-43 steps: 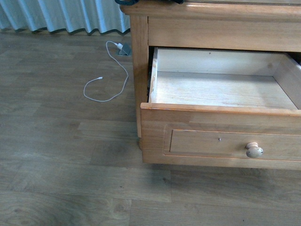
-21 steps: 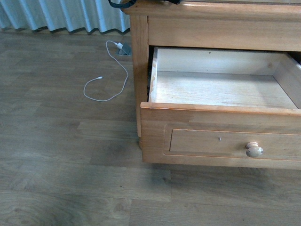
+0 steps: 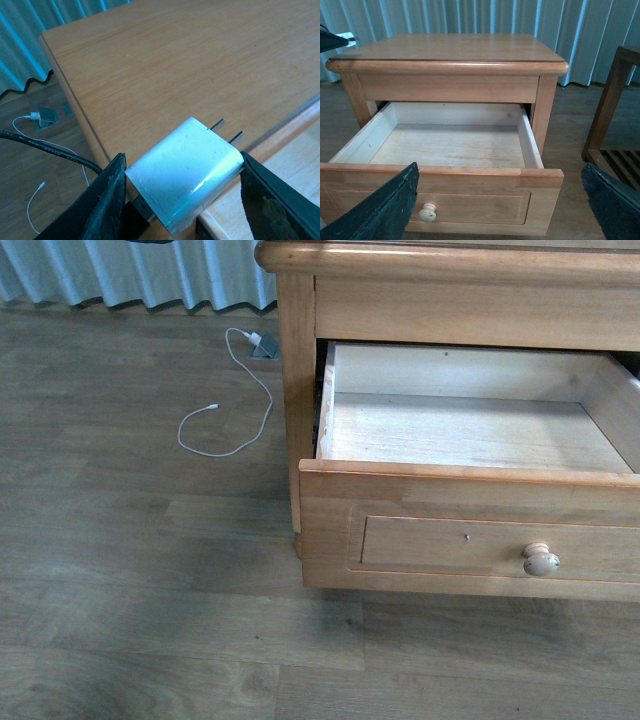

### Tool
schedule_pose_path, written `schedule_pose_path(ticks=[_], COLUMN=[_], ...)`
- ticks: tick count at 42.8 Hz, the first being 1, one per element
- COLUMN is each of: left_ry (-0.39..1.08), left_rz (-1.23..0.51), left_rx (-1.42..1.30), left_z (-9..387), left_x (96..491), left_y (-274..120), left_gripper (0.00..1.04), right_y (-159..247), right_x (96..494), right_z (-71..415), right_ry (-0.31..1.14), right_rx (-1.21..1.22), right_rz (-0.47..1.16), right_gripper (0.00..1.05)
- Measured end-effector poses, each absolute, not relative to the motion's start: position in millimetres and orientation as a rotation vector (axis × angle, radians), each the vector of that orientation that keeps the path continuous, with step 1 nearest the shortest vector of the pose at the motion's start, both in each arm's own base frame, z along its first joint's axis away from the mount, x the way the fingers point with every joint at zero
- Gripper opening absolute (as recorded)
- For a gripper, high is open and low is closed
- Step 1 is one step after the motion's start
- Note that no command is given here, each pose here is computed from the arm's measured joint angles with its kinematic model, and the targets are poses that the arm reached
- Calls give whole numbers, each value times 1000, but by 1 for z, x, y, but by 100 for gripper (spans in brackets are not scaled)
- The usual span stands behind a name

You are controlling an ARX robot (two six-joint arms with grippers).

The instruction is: Put charger into drawer

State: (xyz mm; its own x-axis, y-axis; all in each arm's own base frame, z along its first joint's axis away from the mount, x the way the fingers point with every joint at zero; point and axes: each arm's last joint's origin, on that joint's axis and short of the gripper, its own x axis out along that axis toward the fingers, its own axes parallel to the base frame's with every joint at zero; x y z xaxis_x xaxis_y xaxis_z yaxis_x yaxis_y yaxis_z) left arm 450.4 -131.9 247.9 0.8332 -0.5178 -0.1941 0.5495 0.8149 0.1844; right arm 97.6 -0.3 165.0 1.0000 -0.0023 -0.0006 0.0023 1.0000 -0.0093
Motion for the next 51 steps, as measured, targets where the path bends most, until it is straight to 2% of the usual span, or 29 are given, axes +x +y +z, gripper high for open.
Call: schedule_pose_path(ticks=[8, 14, 21, 31, 51], left_ry=[141, 187, 234, 251, 282], left_rz=[-602, -657, -707, -761, -838], left_rx=[224, 210, 193, 211, 257], left_z=[251, 240, 223, 212, 176], left_x=[422, 385, 358, 354, 386], left_y=[-105, -80, -76, -107, -191], left_gripper=[59, 59, 59, 59, 59], right_y=[0, 0, 0, 0, 0], right_x=[98, 98, 98, 98, 98], right_z=[165, 165, 165, 165, 165], right_ry=[1, 1, 1, 1, 1], right_rx=[-9, -9, -9, -9, -9], right_rz=[-3, -2, -2, -3, -3], right_gripper=[96, 96, 96, 96, 96])
